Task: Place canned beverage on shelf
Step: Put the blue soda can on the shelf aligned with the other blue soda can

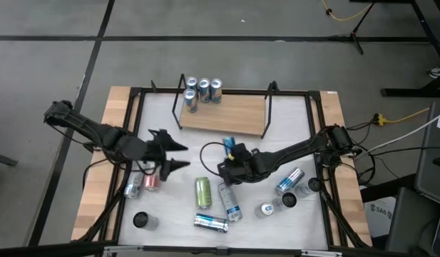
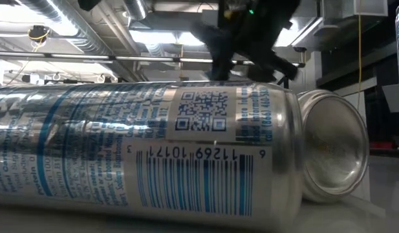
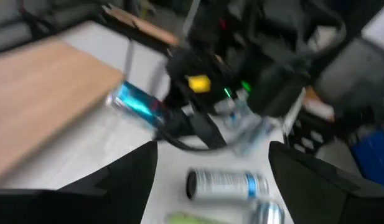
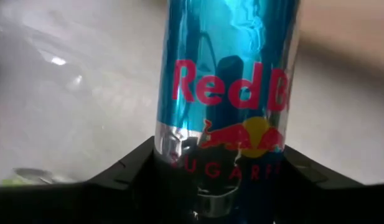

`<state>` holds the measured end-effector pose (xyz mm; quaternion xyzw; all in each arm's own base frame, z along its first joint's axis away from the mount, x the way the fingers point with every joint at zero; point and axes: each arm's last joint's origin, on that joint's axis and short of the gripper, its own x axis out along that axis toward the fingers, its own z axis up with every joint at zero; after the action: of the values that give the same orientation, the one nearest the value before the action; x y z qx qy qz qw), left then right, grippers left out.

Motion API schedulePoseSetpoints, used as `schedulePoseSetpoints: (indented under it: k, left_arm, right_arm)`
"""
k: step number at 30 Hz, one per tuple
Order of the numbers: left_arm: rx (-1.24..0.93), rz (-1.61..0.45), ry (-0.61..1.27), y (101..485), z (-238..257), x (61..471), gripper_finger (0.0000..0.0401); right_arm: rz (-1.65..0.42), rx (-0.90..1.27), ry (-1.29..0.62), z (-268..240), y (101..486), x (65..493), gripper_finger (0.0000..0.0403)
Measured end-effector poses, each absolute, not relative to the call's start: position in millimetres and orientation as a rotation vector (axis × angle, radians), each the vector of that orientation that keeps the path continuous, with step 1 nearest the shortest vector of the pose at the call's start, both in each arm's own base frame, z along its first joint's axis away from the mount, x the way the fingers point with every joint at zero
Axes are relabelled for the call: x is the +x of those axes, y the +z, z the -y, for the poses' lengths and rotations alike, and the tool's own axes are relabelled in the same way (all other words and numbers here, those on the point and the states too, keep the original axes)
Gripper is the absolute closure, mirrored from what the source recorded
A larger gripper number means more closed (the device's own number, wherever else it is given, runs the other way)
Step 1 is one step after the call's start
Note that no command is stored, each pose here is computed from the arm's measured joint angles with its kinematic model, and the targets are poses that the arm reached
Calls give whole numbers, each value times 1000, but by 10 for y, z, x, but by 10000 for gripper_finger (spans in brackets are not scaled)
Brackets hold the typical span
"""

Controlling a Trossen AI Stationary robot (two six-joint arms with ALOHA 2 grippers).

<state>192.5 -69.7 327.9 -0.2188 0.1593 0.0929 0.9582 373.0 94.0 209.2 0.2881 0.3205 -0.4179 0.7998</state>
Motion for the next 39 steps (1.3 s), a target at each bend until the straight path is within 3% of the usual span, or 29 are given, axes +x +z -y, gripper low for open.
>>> schedulePoseSetpoints:
  k: [7, 13, 22, 39]
  left_arm:
    - [-450, -141, 392, 3441, 571, 1784, 99]
    - [-438, -100, 513, 3450, 452, 1799, 99]
    - [-497, -162, 466, 3391, 275, 1931, 99]
    - [-524, -206, 449, 3311, 291, 2038, 100]
  right_arm:
    - [-555, 311, -781, -947, 2281, 3914, 185]
    - [-452, 117, -704, -969, 2424, 4054, 184]
    - [-409, -141, -650, -905, 2568, 4168, 183]
    - [-441, -283, -571, -765, 2609, 4234, 182]
